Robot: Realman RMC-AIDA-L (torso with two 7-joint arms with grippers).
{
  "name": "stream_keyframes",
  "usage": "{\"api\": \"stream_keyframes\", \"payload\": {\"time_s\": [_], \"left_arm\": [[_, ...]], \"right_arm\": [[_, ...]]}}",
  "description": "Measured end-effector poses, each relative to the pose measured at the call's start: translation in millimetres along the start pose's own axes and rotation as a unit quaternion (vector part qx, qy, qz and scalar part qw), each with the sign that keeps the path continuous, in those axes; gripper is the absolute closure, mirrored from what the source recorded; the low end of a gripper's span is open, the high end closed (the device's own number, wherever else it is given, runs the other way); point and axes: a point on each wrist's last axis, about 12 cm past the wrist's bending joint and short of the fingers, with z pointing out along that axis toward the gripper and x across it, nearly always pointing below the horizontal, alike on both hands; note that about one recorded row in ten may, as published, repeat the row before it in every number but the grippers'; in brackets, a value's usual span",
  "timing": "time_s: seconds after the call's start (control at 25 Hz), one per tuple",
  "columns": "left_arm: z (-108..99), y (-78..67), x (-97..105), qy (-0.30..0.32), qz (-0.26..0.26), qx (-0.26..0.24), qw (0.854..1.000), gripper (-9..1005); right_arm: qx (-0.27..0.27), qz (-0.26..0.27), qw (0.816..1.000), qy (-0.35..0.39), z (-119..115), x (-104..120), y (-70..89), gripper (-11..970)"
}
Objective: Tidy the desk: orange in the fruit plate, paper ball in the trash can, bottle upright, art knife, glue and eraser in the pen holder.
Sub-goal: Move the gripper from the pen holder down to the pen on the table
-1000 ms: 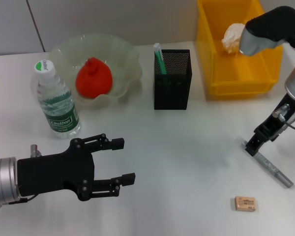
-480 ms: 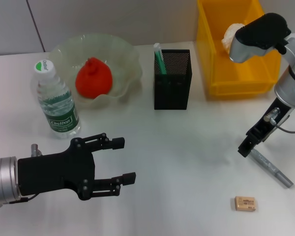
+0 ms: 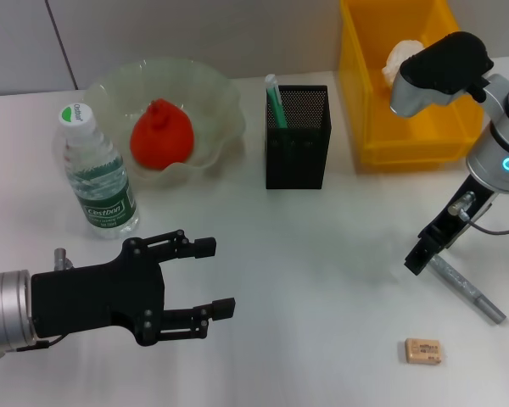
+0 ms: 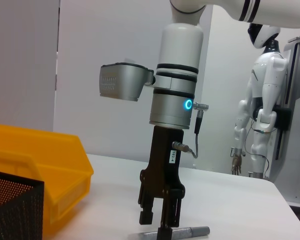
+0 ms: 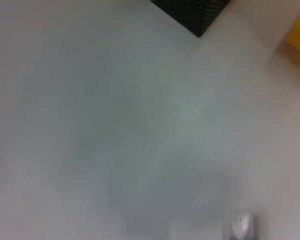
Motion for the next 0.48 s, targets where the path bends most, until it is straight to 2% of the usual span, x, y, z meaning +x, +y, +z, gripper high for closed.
{"api": "stream_keyframes", "payload": {"time_s": [0.48], "left_arm": [[-0.9, 0.1, -0.3, -0.001, 0.0, 0.0, 1.0, 198]], "right_arm": [[0.013, -0.008, 1.0, 0.006, 6.6, 0.5, 0.1, 374]]}}
